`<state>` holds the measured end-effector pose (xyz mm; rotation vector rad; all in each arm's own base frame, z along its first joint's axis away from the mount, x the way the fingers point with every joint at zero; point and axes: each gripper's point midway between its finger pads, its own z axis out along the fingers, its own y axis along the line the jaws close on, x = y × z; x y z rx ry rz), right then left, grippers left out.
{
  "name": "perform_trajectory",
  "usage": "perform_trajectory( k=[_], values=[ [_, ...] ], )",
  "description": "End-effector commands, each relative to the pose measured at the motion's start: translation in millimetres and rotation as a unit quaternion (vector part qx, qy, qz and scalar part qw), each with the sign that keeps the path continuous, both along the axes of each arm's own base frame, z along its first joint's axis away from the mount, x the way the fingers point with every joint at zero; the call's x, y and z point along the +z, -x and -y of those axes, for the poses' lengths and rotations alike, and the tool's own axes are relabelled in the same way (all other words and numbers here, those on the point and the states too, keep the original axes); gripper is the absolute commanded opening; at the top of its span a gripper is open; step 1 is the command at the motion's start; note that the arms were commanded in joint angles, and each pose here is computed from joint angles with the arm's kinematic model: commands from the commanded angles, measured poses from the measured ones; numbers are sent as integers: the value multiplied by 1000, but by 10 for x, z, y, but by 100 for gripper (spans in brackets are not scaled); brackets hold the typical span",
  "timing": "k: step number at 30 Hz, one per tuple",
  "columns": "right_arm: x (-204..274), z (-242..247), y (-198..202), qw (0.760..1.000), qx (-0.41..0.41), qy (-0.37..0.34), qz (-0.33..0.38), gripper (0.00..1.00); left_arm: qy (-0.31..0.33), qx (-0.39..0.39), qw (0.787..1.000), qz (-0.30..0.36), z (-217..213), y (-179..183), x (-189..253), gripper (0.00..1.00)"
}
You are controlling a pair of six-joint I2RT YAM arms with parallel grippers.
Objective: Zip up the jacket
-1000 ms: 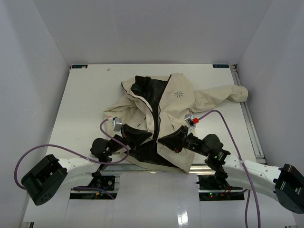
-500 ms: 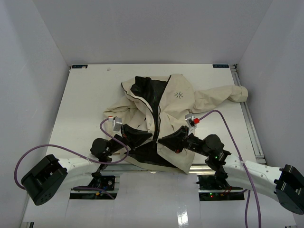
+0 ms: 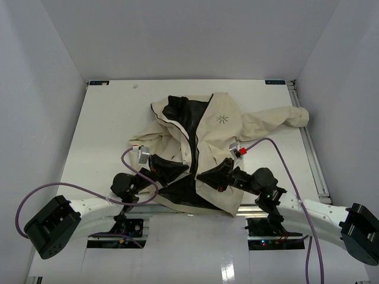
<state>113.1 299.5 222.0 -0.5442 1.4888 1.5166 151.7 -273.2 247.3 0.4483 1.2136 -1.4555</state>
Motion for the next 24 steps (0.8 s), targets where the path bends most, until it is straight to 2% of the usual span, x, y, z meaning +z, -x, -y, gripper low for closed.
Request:
perform_trajectory(
  k=[1, 24],
  values=[
    [186, -16, 58, 999, 17, -33, 18, 8, 126, 2, 984, 124, -276, 273, 730, 0],
    [210, -32, 28, 999, 12, -41, 13, 8, 128, -9, 984, 126, -264, 307, 673, 0]
  ],
)
